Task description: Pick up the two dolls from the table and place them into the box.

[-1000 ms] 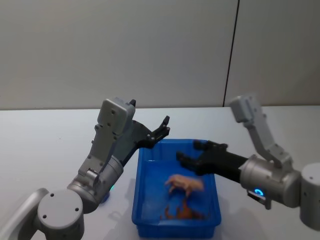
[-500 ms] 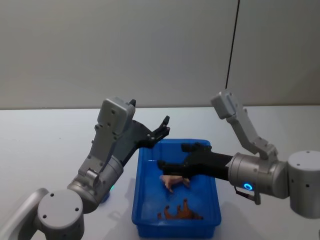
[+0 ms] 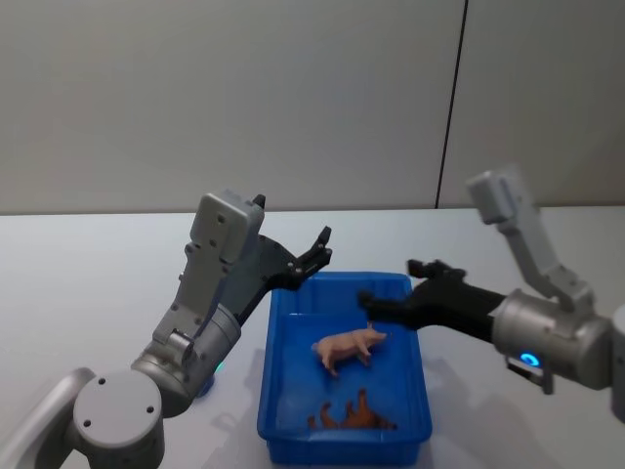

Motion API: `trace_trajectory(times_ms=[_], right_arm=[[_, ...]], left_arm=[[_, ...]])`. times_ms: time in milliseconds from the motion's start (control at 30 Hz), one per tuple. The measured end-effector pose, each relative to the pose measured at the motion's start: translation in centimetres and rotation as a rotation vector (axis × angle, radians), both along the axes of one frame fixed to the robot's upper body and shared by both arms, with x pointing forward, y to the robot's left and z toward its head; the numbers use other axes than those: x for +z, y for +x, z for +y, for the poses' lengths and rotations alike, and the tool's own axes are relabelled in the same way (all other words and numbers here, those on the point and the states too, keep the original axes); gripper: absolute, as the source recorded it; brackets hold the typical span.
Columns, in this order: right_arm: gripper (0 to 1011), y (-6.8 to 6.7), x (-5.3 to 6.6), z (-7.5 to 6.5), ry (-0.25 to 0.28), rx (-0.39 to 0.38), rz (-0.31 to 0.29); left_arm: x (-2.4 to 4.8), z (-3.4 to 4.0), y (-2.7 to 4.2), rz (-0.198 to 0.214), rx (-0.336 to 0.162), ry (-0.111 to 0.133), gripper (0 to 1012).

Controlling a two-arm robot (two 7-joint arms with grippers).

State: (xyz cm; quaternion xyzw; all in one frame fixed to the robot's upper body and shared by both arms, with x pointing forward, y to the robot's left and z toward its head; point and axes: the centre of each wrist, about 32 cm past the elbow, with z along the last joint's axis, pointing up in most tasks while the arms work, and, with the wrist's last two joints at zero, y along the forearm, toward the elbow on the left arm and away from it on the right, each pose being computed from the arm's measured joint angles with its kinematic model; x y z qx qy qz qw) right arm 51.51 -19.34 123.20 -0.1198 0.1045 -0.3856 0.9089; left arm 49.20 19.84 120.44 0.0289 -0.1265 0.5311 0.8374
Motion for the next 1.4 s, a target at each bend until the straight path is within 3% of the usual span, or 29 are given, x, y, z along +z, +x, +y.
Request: trace_trajectory(times_ms=[300, 533, 1000, 1200, 1400], right_arm=[[1001, -1.3, -0.4, -2.7, -0.024, -0.126, -0.043], [1001, -2.5, -0.7, -5.0, -0.046, -0.229, -0.076], [1001, -4.9, -1.6, -9.4, -0.097, -0.448, -0.134], [1001, -5.9, -2.1, -11.4, -0.119, -0.541, -0.16], [1001, -6.6, -2.4, -12.6, -0.135, -0.601, -0.179]], left_arm=[[-0.03, 0.08, -0.03, 0.002, -0.001, 0.0, 1001], [0.15, 0.79, -0.51, 0.031, 0.0, -0.009, 1001], [0.45, 3.26, -3.16, 0.184, 0.062, -0.044, 1001], [0.07, 4.61, -4.45, 0.283, 0.093, -0.066, 1001], [-0.62, 5.61, -4.89, 0.365, 0.106, -0.085, 1001]])
